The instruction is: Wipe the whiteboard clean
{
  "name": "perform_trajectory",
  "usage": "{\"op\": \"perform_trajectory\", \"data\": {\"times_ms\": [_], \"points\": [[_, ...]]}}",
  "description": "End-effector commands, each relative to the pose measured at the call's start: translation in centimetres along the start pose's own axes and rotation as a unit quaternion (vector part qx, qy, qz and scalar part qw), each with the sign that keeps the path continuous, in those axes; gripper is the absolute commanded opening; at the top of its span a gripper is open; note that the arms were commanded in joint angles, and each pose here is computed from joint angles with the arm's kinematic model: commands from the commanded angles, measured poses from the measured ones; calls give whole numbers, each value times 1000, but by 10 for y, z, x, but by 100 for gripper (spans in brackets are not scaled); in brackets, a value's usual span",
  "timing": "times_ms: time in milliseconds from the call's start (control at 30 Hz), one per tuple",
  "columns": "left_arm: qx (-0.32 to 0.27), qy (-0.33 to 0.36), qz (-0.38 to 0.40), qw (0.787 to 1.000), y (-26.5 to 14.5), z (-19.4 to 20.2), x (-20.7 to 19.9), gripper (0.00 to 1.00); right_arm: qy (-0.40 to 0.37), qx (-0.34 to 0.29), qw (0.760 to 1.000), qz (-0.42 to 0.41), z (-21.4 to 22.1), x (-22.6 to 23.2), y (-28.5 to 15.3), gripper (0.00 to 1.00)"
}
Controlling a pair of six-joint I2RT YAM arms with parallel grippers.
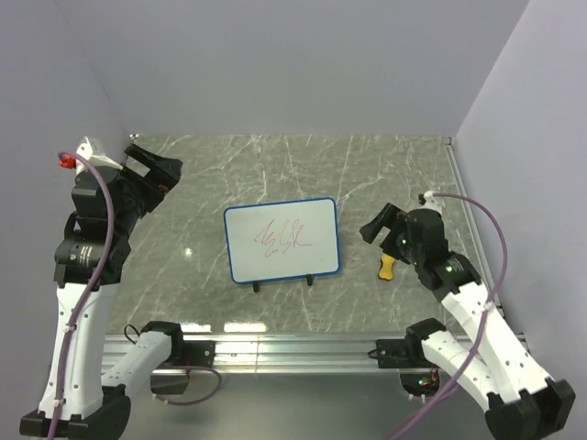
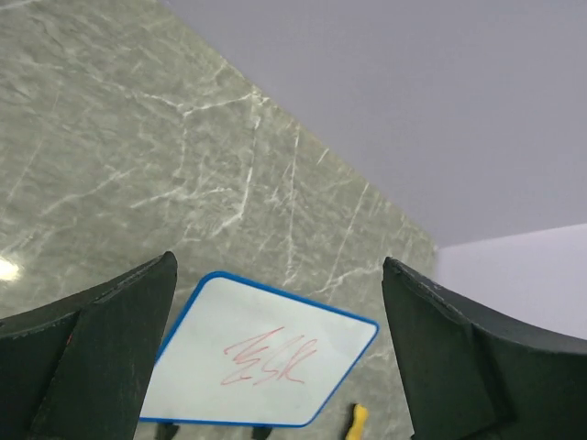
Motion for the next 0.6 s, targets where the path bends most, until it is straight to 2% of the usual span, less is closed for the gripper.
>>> {"op": "perform_trajectory", "data": {"times_ms": [0, 67, 133, 167, 233, 267, 300, 333, 367, 433, 567], "points": [[-27, -41, 29, 998, -15, -16, -19, 99, 31, -20, 999, 12, -4, -1, -15, 100], [-22, -58, -2, 998, -13, -15, -15, 100, 18, 3, 999, 37, -1, -4, -18, 100], [10, -34, 67, 997, -8, -8, -24, 99, 6, 1, 997, 71, -3, -10, -21, 100], [67, -42, 98, 992, -7, 11, -19, 99, 2, -7, 997, 79, -7, -10, -23, 100], [95, -71, 172, 978, 1, 25, -23, 100, 0, -19, 993, 113, -11, -16, -25, 100], [131, -84, 159, 975, 13, 43, -11, 99, 4, -19, 992, 124, -13, -17, -23, 100], [139, -93, 141, 976, 20, 47, -6, 99, 18, -13, 989, 146, -15, -25, -22, 100], [159, -94, 101, 978, 26, 55, 5, 94, 30, 10, 988, 148, -12, -27, -20, 100], [169, -90, 66, 979, 34, 61, 12, 85, 42, 36, 984, 170, -10, -34, -12, 100], [162, -58, 13, 985, 37, 60, 23, 83, 58, 72, 976, 198, -5, -46, -4, 100], [149, 4, -25, 988, 32, 50, 27, 82, 50, 139, 958, 246, 12, -62, 26, 98]]}}
Point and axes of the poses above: each gripper's point midway between its finger pads, its own y axis out along the fingers, its own x axis along the line the jaws close on, z = x × y, the point moved 9 cm from there along -y, back along the fingers, and after that the axes turned 2 degrees about -y, right-handed, at the moved point
